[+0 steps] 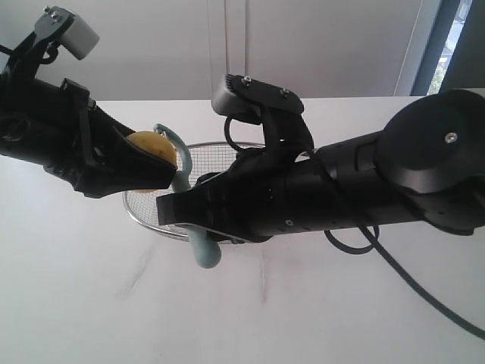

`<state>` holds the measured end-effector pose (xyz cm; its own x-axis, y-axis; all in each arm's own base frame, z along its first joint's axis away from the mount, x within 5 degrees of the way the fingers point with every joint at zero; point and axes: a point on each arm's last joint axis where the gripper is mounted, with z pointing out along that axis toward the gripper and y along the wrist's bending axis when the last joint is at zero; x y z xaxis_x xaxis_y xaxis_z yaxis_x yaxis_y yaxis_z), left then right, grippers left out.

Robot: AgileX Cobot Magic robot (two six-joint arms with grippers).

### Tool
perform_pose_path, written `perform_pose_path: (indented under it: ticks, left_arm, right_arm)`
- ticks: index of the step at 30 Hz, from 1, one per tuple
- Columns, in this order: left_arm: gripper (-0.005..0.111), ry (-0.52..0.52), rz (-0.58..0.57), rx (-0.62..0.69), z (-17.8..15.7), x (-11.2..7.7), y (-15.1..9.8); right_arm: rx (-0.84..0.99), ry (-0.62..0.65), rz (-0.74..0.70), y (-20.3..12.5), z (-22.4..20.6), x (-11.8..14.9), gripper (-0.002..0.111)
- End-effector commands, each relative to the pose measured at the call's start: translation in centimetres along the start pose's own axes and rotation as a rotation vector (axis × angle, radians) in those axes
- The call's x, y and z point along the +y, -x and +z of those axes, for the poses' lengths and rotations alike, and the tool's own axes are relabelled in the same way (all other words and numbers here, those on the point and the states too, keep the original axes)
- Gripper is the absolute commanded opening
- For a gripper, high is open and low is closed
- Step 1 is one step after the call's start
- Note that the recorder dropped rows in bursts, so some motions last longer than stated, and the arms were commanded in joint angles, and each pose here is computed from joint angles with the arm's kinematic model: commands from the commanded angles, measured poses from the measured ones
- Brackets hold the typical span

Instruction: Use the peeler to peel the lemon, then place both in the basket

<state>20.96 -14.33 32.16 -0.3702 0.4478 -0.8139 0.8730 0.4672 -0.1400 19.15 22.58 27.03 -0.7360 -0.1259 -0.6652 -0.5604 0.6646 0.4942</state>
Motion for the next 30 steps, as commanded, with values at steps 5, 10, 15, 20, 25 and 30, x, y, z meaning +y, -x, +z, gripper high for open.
perform_pose_path:
  ticks: [5, 10, 15, 20, 25, 30]
  left_arm:
    - [0.000, -0.004, 0.003, -0.011, -0.3, -0.4, 0.1]
    - [0.000, -0.004, 0.004, -0.010, -0.3, -0.4, 0.1]
    - [0.000, -0.003, 0.006, -0.008, -0.3, -0.3, 0.0]
    - [0.000, -0.003, 0.004, -0.008, -0.3, -0.3, 0.0]
    - [0.000, -0.003, 0.004, -0.008, -0.3, -0.3, 0.0]
    - [0.000, -0.003, 0.004, -0.008, -0.3, -0.3, 0.0]
  right_arm:
    - [-0.067, 0.016, -0.035, 0.8, -1.5, 0.8, 0.000]
    - [-0.093, 0.017, -0.054, 1.1, -2.1, 1.0, 0.000]
    - [-0.130, 0.018, -0.058, 1.4, -2.8, 1.2, 0.000]
    - [-0.173, 0.029, -0.079, 1.8, -4.1, 1.7, 0.000]
    - [-0.266, 0.063, -0.147, 2.3, -7.6, 2.9, 0.000]
    - [-0.387, 0.130, -0.178, 2.3, -12.5, 4.4, 0.000]
